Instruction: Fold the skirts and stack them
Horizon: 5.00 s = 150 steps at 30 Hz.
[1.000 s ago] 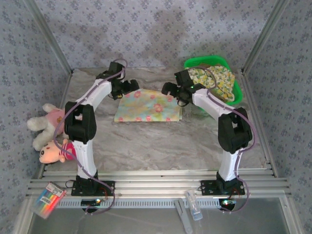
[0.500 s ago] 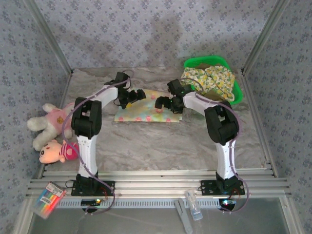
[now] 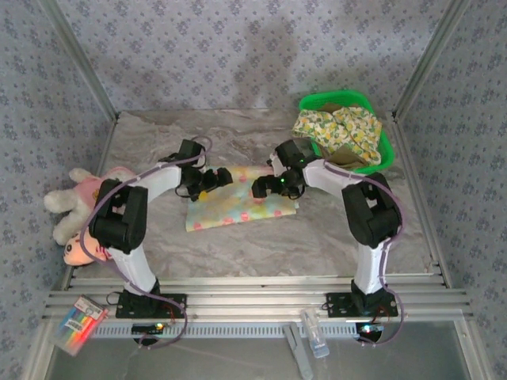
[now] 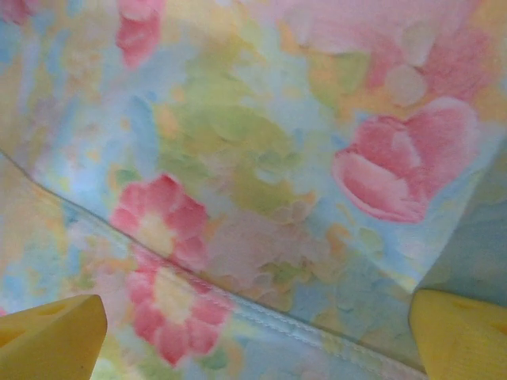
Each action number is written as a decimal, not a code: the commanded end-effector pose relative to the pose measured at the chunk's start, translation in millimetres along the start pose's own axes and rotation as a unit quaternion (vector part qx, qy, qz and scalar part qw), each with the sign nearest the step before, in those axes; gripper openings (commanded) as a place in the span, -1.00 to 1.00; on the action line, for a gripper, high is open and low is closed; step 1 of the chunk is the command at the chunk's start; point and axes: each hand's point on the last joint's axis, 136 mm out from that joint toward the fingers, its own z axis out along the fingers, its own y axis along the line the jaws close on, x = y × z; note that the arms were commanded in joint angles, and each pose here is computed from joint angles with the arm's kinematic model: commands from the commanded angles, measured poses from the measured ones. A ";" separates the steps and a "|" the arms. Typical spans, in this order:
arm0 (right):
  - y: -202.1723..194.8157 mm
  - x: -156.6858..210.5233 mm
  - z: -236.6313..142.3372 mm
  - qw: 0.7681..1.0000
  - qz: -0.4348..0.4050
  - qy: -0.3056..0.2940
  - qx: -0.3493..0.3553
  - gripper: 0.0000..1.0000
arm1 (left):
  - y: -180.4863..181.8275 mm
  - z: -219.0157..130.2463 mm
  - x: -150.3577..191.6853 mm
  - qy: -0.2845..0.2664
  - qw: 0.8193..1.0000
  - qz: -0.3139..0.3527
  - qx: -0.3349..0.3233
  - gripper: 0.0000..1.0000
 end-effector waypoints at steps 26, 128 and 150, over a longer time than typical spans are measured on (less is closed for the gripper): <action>-35.4 -67.3 -2.2 0.988 0.098 -0.112 0.044 1.00 | 32.3 53.4 -63.3 0.039 0.997 0.002 -0.061 1.00; 95.9 -29.9 -29.4 0.986 -0.015 -0.036 0.161 -1.00 | 55.7 16.0 69.1 0.116 0.990 -0.017 -0.077 -1.00; 117.8 -10.2 59.4 0.989 0.134 -0.031 0.052 -0.95 | 59.3 2.4 74.1 0.108 0.991 -0.022 -0.071 -1.00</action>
